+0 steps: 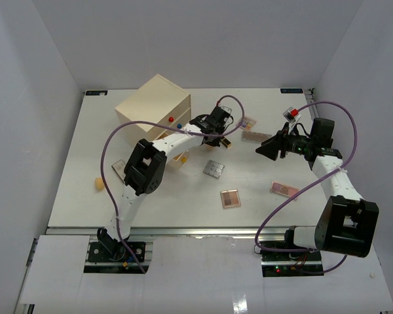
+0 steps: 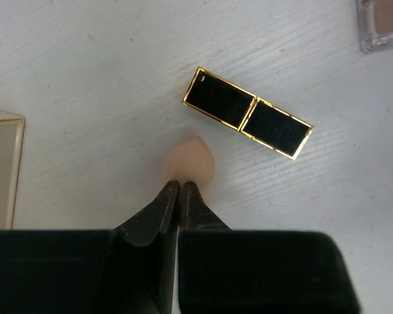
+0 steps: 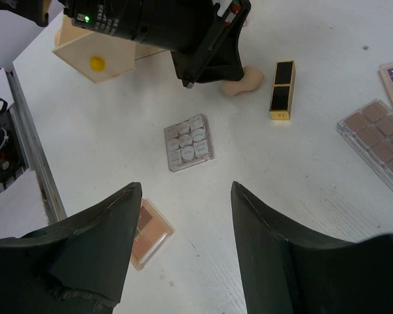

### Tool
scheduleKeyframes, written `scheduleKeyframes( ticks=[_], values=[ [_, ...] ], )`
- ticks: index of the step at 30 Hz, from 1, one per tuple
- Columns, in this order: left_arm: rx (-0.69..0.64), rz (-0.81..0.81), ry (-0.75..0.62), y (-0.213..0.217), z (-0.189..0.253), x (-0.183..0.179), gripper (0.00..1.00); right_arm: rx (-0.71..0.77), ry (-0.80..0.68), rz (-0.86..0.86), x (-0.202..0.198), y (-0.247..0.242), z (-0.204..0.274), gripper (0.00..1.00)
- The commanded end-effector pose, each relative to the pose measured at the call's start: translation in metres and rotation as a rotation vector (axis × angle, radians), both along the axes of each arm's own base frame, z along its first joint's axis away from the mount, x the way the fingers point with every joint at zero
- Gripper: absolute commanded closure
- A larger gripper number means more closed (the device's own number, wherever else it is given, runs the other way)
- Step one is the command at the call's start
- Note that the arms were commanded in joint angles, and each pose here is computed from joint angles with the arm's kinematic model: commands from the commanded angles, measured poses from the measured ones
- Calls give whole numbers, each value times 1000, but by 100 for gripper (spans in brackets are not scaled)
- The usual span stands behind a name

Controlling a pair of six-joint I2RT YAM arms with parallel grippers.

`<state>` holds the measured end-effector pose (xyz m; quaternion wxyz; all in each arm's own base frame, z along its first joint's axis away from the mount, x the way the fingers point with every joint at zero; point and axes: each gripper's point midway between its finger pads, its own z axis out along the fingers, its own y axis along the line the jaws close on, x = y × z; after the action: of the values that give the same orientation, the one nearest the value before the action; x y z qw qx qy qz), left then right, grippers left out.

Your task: Organize the makeup

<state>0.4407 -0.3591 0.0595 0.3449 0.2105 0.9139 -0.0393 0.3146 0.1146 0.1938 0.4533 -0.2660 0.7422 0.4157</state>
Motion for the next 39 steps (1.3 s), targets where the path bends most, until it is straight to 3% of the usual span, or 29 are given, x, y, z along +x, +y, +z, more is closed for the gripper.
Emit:
scheduleKeyframes(
  ticks=[1,7,12,17,21,31,32,36,39],
  values=[
    [-208,-52,-92,-13,113,-24,100,-5,-71,20,1,0,19,37],
    [-341,-69,-178,21,195,-70,100,-5,-71,20,0,0,19,37],
    [-312,16,-290,85,230,-102,100,-3,-68,22,0,1,17,37],
    [-178,150,-313,155,215,-109,100,-2,-63,21,0,1,16,37],
    [-93,207,-273,186,182,-111,100,-4,-59,16,1,0,15,37],
    [-1,220,-270,185,151,-81,99,-9,-59,10,2,-1,13,36],
    [1,219,-270,184,150,-79,97,-9,-59,11,2,0,13,36],
    [9,208,-263,180,148,-74,68,-8,-57,14,2,0,13,36],
    [17,206,-261,182,146,-76,57,-6,-55,14,2,0,12,36]
  ],
)
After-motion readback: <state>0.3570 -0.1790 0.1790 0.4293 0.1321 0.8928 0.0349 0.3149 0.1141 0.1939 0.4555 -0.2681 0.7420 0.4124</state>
